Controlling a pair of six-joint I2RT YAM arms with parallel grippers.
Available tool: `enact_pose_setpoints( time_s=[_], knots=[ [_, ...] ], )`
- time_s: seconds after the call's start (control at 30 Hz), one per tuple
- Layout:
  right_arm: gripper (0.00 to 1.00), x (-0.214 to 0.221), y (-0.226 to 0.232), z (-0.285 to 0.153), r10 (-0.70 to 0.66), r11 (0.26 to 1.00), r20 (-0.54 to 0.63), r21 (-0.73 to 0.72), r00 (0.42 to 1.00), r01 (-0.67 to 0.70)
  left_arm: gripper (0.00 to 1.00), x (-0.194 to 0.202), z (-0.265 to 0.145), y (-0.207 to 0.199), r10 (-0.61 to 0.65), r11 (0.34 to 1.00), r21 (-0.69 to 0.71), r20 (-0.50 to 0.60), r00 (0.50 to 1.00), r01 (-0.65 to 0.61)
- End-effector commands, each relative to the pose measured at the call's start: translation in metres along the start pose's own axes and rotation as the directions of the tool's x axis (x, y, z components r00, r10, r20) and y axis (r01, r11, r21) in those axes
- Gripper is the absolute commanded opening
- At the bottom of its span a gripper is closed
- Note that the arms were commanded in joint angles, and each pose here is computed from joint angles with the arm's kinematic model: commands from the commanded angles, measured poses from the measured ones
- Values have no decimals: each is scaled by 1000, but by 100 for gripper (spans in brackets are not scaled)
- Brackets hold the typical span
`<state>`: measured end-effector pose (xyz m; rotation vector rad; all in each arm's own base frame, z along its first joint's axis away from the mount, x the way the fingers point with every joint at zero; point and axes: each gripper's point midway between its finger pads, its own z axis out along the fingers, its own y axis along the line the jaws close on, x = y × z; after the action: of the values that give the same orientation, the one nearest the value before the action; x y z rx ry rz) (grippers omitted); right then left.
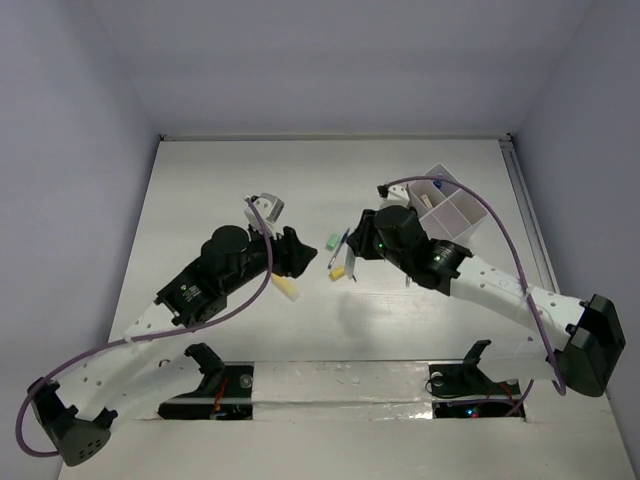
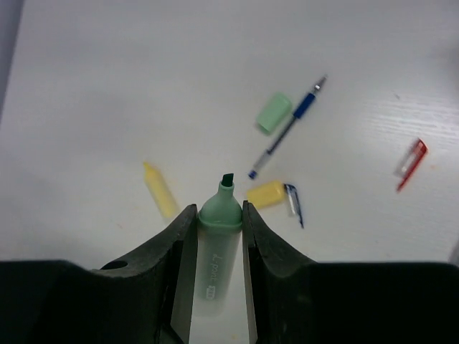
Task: Sort the stationery into containers
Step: Pick up the pen cap from the center of the board.
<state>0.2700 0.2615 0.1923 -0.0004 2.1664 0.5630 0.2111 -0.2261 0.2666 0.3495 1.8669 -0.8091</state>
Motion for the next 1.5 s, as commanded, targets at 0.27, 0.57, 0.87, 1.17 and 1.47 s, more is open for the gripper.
enact_pose_setpoints(
  time_s=[0.27,0.57,0.87,1.17,1.47],
  knots=[
    [0,-57,99,-4,68,970,208,-243,976,-16,50,27,23,-8,-28,997,69,-84,996,34],
    [0,-61,123,-12,102,948,221,-316,970,-28,45,34,34,-5,-20,998,58,-115,993,27],
    [0,-59,132,-10,103,941,216,-338,971,-24,26,31,37,-1,-5,999,37,-115,993,10],
    [17,-49,126,-13,102,939,195,-344,976,-29,0,17,28,3,-1,1000,6,-53,999,2],
    [93,-56,91,-46,5,964,226,-259,974,55,0,3,9,39,62,979,-193,-8,998,-62]
  ],
)
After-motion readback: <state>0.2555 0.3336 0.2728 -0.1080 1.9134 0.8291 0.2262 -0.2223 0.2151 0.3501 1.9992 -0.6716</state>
